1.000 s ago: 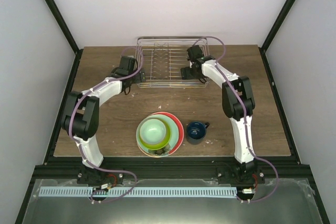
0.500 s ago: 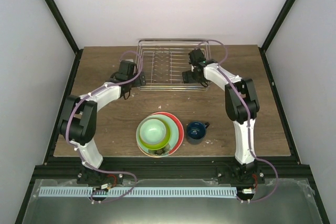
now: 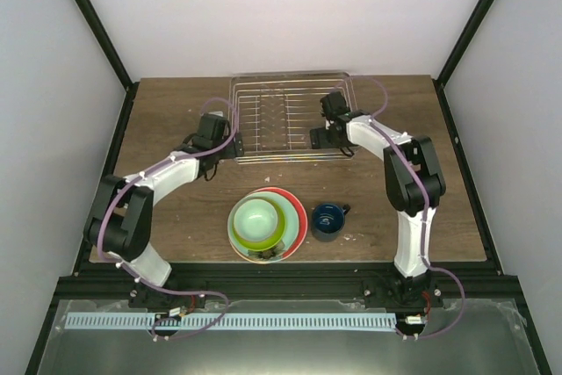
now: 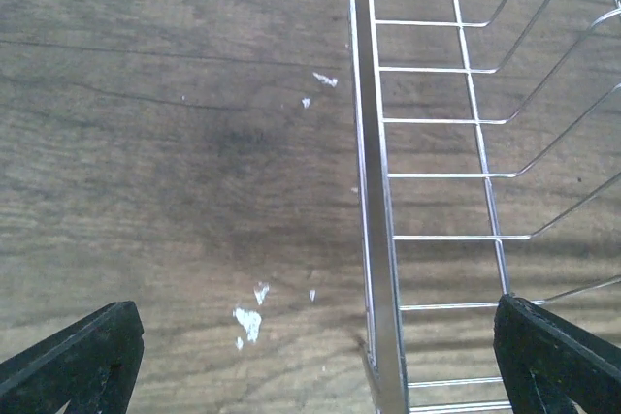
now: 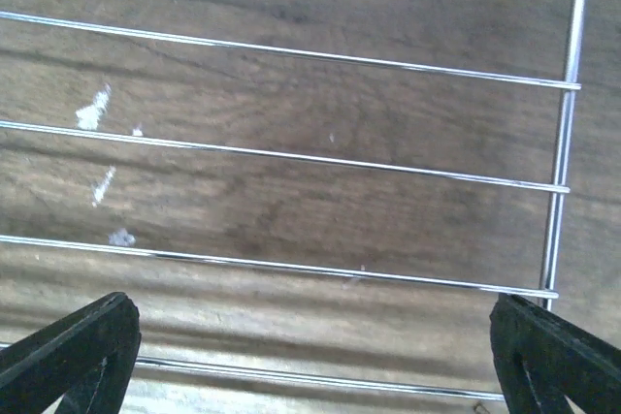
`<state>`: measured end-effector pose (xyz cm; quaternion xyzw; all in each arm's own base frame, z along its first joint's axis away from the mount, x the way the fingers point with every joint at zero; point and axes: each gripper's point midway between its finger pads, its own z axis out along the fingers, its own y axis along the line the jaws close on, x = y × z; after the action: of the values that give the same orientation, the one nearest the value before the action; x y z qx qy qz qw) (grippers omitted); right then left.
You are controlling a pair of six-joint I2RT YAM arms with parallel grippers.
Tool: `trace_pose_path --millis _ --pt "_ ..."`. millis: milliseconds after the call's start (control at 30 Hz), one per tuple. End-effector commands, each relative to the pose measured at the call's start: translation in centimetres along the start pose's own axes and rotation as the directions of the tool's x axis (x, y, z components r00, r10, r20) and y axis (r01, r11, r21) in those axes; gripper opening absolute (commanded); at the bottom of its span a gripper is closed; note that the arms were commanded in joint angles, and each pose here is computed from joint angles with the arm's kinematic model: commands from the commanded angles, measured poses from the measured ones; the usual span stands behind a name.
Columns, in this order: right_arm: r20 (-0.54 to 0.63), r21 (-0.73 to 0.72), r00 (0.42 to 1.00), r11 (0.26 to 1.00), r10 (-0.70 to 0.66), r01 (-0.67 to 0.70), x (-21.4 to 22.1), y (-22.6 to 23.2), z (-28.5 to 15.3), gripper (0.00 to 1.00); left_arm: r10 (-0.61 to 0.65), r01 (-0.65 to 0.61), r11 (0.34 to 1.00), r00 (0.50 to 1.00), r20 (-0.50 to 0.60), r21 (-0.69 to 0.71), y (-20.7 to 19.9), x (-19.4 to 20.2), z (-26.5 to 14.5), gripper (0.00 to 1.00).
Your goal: Load the mixed dishes into the dish rack
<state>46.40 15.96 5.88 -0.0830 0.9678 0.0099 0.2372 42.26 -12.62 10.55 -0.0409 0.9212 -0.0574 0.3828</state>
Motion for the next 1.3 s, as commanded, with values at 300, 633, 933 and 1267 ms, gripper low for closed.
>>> trace_pose_path --millis 300,633,933,1267 --pt "-0.014 0.038 0.999 0.999 0.03 -0.03 3.6 -0.8 -1.9 1.0 0.019 -0.023 0.998 0.997 -0.072 -0.056 0.9 4.4 -1.7 1.0" --pt "0.007 0.041 1.0 0.999 0.02 -0.021 3.3 -0.2 -2.5 1.0 0.002 -0.006 0.999 0.997 -0.073 -0.047 0.9 5.4 -2.1 1.0" --pt "0.131 0.055 0.991 0.998 -0.017 0.01 -3.5 0.2 -4.7 1.0 0.012 -0.013 0.999 1.0 -0.007 -0.037 0.1 1.7 -4.3 1.0" --pt "0.277 0.061 0.961 0.998 -0.02 0.003 -9.3 0.1 -10.0 1.0 0.052 -0.047 0.998 0.993 0.109 -0.048 -0.3 -4.0 -8.0 1.0"
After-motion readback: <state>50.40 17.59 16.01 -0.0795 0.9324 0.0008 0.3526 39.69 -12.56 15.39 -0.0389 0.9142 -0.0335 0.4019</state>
